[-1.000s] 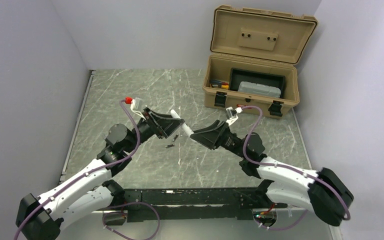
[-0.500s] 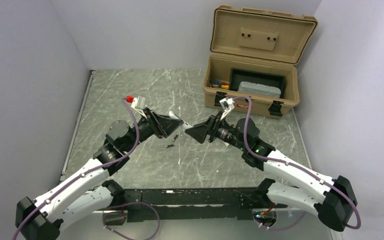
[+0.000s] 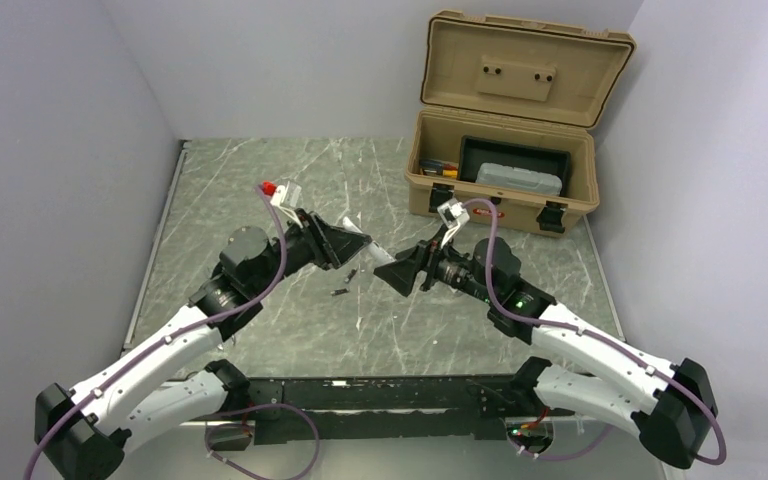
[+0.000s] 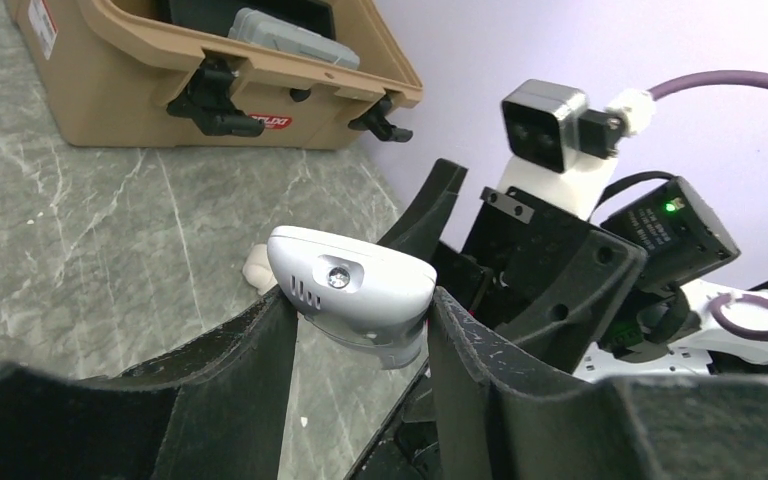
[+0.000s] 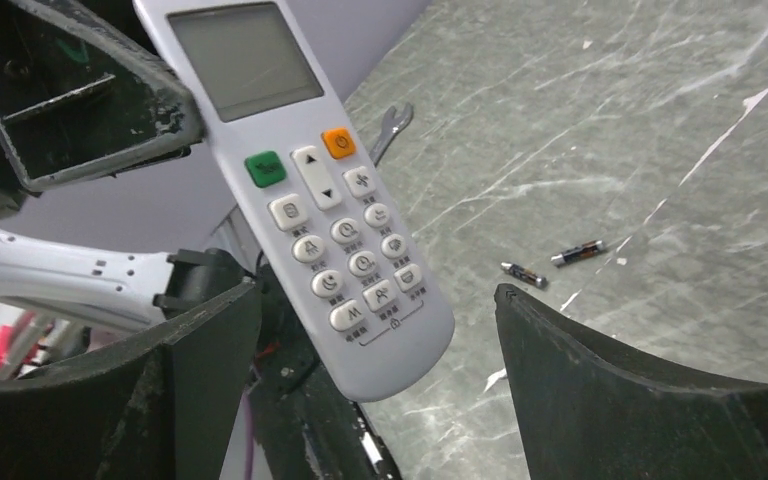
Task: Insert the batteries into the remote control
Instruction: Adjust the remote control.
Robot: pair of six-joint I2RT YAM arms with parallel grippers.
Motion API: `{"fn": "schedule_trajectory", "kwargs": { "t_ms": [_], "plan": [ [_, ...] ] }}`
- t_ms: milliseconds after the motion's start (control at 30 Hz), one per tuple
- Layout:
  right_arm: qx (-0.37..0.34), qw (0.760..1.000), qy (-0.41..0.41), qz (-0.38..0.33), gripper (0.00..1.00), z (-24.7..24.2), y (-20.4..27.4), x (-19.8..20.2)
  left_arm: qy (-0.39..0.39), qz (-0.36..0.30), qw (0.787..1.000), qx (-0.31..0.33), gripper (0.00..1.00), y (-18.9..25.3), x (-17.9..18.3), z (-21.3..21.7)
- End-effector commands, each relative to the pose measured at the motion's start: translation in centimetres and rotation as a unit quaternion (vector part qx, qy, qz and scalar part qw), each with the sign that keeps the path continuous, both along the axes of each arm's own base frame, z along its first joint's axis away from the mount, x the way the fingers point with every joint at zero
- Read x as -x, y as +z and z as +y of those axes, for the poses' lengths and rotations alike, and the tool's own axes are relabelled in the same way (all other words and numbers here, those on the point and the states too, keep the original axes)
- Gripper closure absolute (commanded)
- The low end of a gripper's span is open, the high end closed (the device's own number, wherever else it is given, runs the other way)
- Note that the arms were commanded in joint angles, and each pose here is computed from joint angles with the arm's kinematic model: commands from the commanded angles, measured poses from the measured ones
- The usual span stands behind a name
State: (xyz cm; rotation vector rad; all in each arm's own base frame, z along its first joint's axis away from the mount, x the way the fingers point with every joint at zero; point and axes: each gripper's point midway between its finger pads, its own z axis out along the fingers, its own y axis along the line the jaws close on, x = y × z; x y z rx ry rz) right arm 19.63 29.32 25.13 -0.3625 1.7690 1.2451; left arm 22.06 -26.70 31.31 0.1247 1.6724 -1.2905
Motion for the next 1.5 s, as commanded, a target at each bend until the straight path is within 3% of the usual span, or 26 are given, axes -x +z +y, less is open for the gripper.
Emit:
{"fn": "schedule_trajectory", "kwargs": {
  "t_ms": [0, 267, 533, 633, 900, 967, 1067, 1167, 1233, 1300, 1367, 1467],
  "plan": [
    [0.032, 0.997, 0.002, -0.075, 0.11, -0.3, 3.0, -0.5, -0.004, 0.007, 1.000, -0.025, 0.76, 0.6, -0.3, -0.3],
    [0.088, 0.989, 0.002, -0.121, 0.17, 0.2, 3.3, -1.2, -0.020, 0.051, 0.996, -0.073, 0.76, -1.3, -0.3, -0.9],
    [0.177, 0.975, 0.005, -0.133, 0.27, 2.6, 0.4, 0.1, -0.012, 0.058, 0.995, -0.078, 0.73, -1.0, -0.7, -0.9],
    [0.209, 0.969, -0.004, -0.133, 0.35, 2.7, -0.8, 0.3, -0.010, 0.059, 0.995, -0.081, 0.73, -0.9, -0.8, -0.8],
    [0.228, 0.964, -0.052, -0.131, 0.45, 1.6, -1.2, -0.7, -0.011, 0.063, 0.995, -0.076, 0.72, -1.0, -0.6, -0.8],
    [0.229, 0.963, -0.062, -0.126, 0.52, 1.5, -1.3, -1.0, -0.011, 0.062, 0.995, -0.076, 0.72, -0.9, -0.6, -0.8],
    [0.226, 0.965, -0.063, -0.121, 0.74, 1.7, -1.4, -1.0, -0.012, 0.064, 0.995, -0.077, 0.72, -1.0, -0.5, -0.8],
    [0.220, 0.967, -0.065, -0.114, 0.88, 1.8, -1.5, -1.0, -0.012, 0.063, 0.995, -0.074, 0.64, -1.0, -0.5, -0.7],
    [0.213, 0.969, -0.071, -0.105, 1.00, 1.8, -1.5, -1.0, -0.009, 0.062, 0.995, -0.072, 0.48, -1.0, -0.4, -0.6],
    [0.194, 0.973, -0.074, -0.096, 1.00, 1.8, -1.2, -0.8, -0.003, 0.058, 0.996, -0.067, 0.25, -0.8, -0.5, -0.4],
    [0.166, 0.979, -0.076, -0.088, 1.00, 1.6, -0.6, -0.5, -0.001, 0.047, 0.997, -0.059, 0.11, -0.8, -0.4, -0.2],
    [0.113, 0.989, -0.066, -0.073, 1.00, 1.3, 0.9, -0.2, 0.002, 0.020, 0.999, -0.035, 0.09, -0.1, 0.0, 0.2]
  ]
}}
